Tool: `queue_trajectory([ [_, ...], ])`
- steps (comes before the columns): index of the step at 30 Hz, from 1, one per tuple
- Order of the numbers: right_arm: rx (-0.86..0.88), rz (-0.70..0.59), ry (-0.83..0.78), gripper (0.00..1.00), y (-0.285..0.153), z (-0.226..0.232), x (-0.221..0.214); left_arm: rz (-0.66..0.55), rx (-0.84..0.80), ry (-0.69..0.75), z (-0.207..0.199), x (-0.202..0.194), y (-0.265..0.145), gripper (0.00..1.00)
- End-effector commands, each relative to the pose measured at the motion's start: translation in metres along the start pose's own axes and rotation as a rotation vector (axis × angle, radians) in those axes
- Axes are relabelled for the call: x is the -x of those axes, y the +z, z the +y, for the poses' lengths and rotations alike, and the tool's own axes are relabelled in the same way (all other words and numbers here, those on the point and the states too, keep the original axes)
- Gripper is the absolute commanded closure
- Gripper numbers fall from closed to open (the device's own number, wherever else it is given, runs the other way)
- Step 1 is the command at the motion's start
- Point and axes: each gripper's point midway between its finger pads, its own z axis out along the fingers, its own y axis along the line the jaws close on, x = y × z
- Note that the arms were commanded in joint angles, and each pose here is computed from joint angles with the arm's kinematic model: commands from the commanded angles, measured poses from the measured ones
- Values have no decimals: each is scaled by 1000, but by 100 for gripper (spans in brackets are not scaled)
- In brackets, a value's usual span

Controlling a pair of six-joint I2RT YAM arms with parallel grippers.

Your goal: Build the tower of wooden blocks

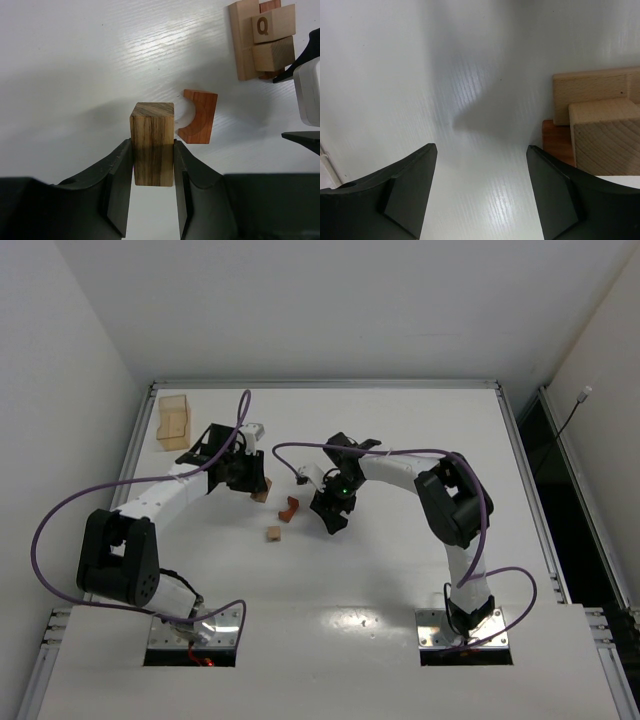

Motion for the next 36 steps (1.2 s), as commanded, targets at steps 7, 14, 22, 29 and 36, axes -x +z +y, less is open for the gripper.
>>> queue_trajectory([
  [7,18,-24,-24,36,-3,-3,13,-74,-20,21,-2,26,-4,100],
  [14,22,-32,-16,41,-5,-5,13,-73,-29,21,-4,27,-5,100],
  [22,28,-43,-19,34,-9,-2,17,-73,-29,21,-5,27,-5,100],
  [29,28,-43,-19,33,-11,-2,19,-73,-29,21,-4,29,-4,100],
  [36,27,-43,-19,30,-11,-2,19,-73,-29,21,-4,29,-4,100],
])
